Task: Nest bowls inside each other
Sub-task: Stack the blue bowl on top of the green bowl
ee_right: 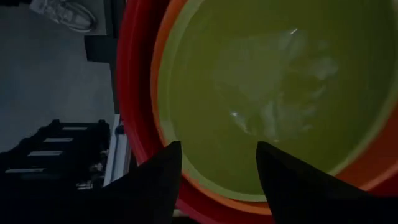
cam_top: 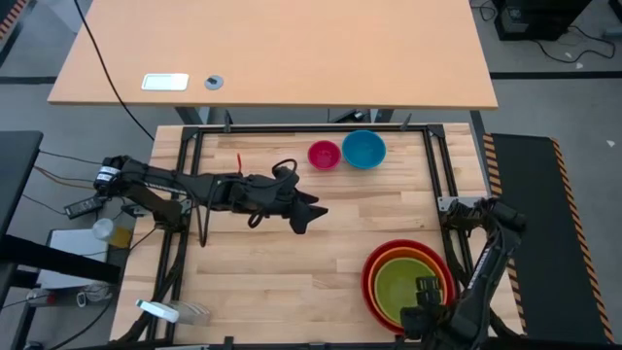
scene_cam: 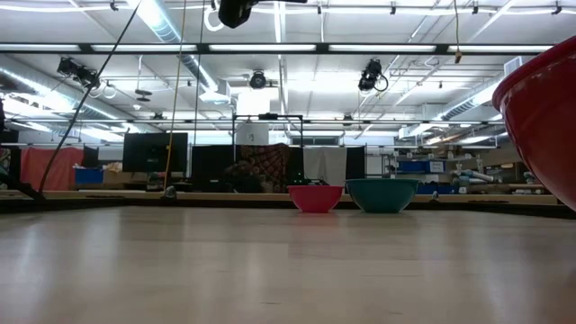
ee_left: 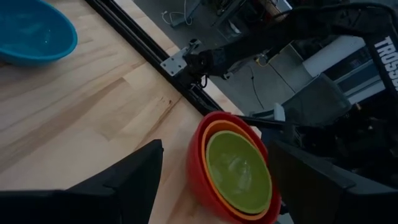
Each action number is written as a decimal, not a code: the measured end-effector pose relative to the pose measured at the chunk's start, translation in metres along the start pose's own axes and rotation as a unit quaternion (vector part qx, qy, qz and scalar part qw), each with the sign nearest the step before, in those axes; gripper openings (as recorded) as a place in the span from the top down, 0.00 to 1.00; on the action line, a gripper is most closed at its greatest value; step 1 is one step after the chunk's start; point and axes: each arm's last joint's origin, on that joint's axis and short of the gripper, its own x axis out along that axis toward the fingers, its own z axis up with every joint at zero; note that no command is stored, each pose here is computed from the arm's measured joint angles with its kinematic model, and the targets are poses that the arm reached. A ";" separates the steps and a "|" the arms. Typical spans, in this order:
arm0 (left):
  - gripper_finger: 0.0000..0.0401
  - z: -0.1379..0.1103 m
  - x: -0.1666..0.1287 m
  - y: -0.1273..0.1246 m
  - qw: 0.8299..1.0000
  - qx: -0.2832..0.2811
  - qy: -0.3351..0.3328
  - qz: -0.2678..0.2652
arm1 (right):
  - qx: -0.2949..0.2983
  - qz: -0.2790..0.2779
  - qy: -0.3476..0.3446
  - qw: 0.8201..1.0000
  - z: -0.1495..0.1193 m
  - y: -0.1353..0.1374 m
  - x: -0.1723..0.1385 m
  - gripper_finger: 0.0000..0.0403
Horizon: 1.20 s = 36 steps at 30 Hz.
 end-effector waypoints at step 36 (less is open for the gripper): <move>0.27 -0.023 -0.014 -0.014 0.993 0.106 -0.012 0.043 | 0.242 0.040 -0.288 0.926 0.023 -0.204 -0.086 0.56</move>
